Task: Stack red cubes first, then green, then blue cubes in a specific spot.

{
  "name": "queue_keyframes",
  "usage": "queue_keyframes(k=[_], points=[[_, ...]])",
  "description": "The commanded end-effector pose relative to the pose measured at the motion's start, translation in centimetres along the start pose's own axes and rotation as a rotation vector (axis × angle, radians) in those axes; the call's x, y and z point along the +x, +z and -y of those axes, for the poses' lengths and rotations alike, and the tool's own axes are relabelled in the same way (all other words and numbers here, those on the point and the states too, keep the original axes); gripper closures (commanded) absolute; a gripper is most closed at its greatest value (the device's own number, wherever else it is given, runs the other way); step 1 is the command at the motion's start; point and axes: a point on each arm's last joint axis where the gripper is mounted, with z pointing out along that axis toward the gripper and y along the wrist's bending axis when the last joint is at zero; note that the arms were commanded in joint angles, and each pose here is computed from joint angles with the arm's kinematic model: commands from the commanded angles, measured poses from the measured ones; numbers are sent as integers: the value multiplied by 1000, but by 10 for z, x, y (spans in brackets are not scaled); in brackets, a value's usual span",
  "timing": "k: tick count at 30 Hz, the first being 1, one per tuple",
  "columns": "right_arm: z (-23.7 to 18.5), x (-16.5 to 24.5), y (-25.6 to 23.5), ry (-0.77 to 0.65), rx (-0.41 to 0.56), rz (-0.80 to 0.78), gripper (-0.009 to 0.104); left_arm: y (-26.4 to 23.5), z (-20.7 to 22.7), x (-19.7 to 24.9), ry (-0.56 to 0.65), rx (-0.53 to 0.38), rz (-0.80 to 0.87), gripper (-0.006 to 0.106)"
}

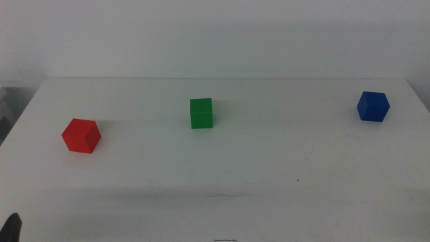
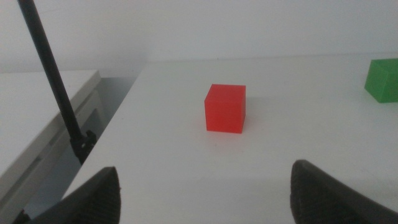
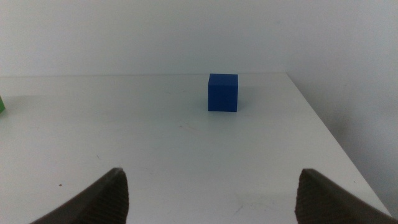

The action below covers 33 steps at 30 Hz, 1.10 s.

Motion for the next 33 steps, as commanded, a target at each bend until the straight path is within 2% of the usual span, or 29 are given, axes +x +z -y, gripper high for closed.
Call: queue_keyframes(k=[1, 5, 16, 23, 33], points=[[-1, -14, -4, -23, -7, 116, 1, 0, 0, -15, -22, 6, 67, 7], [-1, -14, -4, -23, -7, 116, 1, 1, -1, -35, -24, 3, -9, 7], [-1, -14, -4, -23, -7, 116, 1, 15, -8, -112, -22, -24, -437, 7], [-1, -14, -4, -23, -7, 116, 1, 50, -10, -157, 12, -10, -615, 7], [-1, -14, -4, -23, -7, 116, 1, 116, -5, -195, 67, 72, -778, 7]])
